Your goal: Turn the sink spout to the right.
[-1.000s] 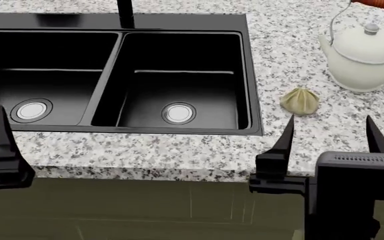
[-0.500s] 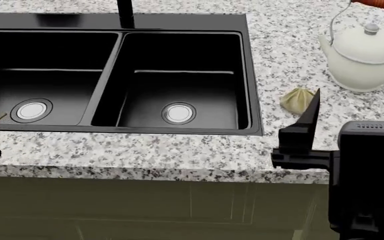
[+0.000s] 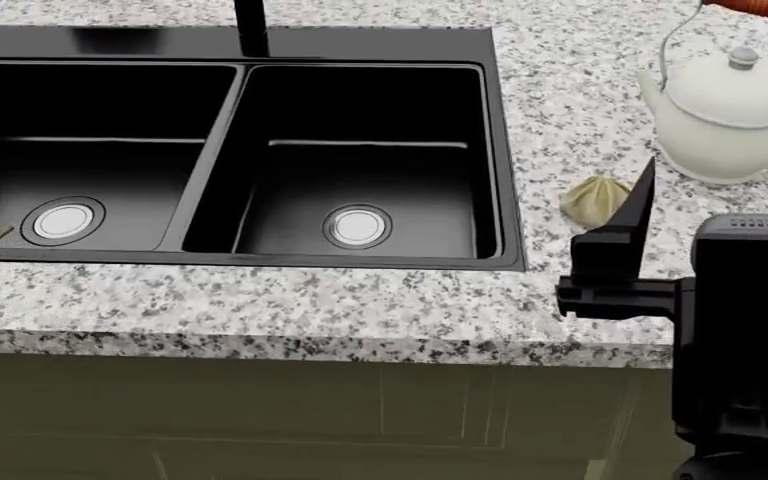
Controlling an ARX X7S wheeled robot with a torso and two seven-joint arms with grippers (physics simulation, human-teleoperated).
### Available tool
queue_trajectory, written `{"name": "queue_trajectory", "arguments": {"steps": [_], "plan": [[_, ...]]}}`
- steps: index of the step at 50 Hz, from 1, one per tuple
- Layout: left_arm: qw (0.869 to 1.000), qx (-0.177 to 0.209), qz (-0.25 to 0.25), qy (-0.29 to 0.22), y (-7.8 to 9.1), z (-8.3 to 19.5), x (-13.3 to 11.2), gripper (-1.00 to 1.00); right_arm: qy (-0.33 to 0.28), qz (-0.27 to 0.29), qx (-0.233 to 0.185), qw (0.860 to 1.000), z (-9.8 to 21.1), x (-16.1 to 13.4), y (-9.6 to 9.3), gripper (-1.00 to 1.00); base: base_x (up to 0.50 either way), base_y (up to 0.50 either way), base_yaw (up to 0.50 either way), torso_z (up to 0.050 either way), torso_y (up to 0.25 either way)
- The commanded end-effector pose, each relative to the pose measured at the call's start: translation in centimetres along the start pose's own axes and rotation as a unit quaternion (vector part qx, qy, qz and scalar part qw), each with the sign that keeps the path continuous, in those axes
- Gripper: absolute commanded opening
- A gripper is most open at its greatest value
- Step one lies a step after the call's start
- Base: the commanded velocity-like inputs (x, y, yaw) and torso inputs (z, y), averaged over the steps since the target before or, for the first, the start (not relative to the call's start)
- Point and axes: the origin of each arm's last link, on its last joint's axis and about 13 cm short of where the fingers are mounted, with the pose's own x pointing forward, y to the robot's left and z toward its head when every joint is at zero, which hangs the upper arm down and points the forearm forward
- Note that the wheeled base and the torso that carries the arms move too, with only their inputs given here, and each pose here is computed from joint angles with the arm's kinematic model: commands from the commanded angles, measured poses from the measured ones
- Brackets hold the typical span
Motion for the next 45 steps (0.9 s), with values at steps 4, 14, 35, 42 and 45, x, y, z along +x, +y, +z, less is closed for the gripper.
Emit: {"name": "queue_trajectory", "arguments": {"steps": [4,14,35,42,45], "plan": [[1.000,-0.007,-0.003,-0.005,0.04,0.07,0.18,1.00,-0.002,-0.001,-0.007,1.000,-0.01,-0.09,0.08,1.00,0.03,0.27,0.00,0.000,0.000],[1.000,-0.006,-0.001,-0.008,0.12,0.42,0.11,1.00,-0.003,-0.004,-0.004,1.000,0.12,-0.23,-0.04,1.00,0.06,0.29,0.00,0.000,0.000],[1.000,-0.001,-0.009,-0.012,-0.27,0.52,0.39,1.00,-0.007,-0.001,0.002,1.000,0.03,-0.48,-0.30,1.00,0.14,0.26,0.00,0.000,0.000],[1.000,-0.005,-0.012,-0.012,-0.33,0.70,0.52,1.00,-0.003,-0.003,0.003,1.000,-0.36,-0.58,-0.31,1.00,0.18,0.18,0.00,0.000,0.000],[1.000,-0.008,-0.013,-0.009,-0.31,0.67,0.34,1.00,-0.003,-0.004,0.004,1.000,-0.45,-0.54,-0.29,1.00,0.18,0.18,0.00,0.000,0.000]]}}
